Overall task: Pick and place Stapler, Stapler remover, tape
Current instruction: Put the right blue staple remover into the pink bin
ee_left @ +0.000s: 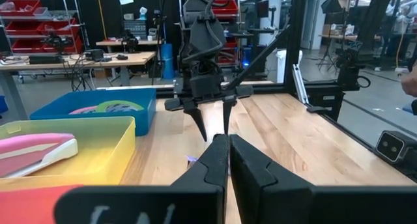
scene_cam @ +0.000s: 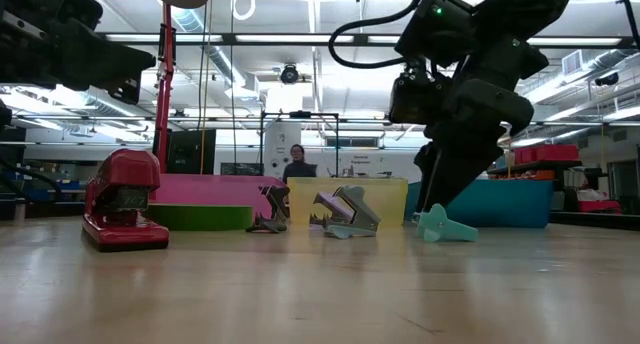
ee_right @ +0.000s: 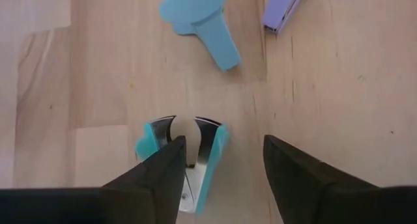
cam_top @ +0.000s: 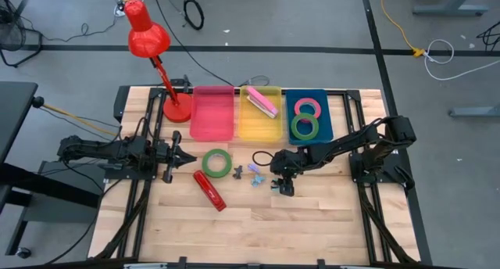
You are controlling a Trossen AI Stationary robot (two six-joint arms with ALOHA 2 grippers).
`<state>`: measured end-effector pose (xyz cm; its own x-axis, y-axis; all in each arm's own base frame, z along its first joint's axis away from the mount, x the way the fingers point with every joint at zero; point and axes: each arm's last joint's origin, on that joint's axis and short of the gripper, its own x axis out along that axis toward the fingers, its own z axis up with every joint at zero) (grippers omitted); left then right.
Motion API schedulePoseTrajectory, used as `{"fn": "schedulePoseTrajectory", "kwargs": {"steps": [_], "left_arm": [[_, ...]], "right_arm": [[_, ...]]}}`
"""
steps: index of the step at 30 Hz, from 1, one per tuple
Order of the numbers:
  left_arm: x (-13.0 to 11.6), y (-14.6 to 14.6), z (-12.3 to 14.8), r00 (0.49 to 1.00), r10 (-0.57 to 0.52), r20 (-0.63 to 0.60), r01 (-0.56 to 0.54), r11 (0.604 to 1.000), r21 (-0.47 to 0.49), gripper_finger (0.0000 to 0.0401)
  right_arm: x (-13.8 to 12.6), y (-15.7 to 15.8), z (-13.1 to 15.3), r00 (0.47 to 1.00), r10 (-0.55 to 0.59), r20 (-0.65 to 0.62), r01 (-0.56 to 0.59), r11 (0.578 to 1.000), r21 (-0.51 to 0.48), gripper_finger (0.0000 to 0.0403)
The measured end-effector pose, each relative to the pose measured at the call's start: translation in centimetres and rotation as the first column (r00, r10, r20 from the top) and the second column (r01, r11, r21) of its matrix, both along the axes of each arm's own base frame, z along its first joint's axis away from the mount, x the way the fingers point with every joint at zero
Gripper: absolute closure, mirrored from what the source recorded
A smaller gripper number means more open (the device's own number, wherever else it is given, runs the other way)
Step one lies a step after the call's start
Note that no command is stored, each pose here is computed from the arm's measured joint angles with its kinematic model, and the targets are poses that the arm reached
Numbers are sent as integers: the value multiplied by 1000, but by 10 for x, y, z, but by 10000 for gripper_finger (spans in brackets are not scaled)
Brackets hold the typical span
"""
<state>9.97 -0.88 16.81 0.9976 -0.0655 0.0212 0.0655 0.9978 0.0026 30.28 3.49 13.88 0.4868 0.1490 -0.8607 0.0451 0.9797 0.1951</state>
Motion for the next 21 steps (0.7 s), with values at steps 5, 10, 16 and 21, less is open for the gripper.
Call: {"fn": "schedulePoseTrajectory", "kwargs": {"steps": [5,10,16,21], "left_arm": [[0,0,0,1000,0,2,0,1000,0,380],[0,0,0,1000,0,2,0,1000,0,380],[0,0,0,1000,0,2,0,1000,0,380],[0,0,0,1000,0,2,0,1000,0,380]], "right_arm": [[0,0,0,1000,0,-2,0,1000,-1,228],[0,0,0,1000,0,-3,0,1000,-1,261],[0,0,0,1000,0,-4,0,1000,-2,302],[0,0,0,1000,0,-4,0,1000,-3,335]]}}
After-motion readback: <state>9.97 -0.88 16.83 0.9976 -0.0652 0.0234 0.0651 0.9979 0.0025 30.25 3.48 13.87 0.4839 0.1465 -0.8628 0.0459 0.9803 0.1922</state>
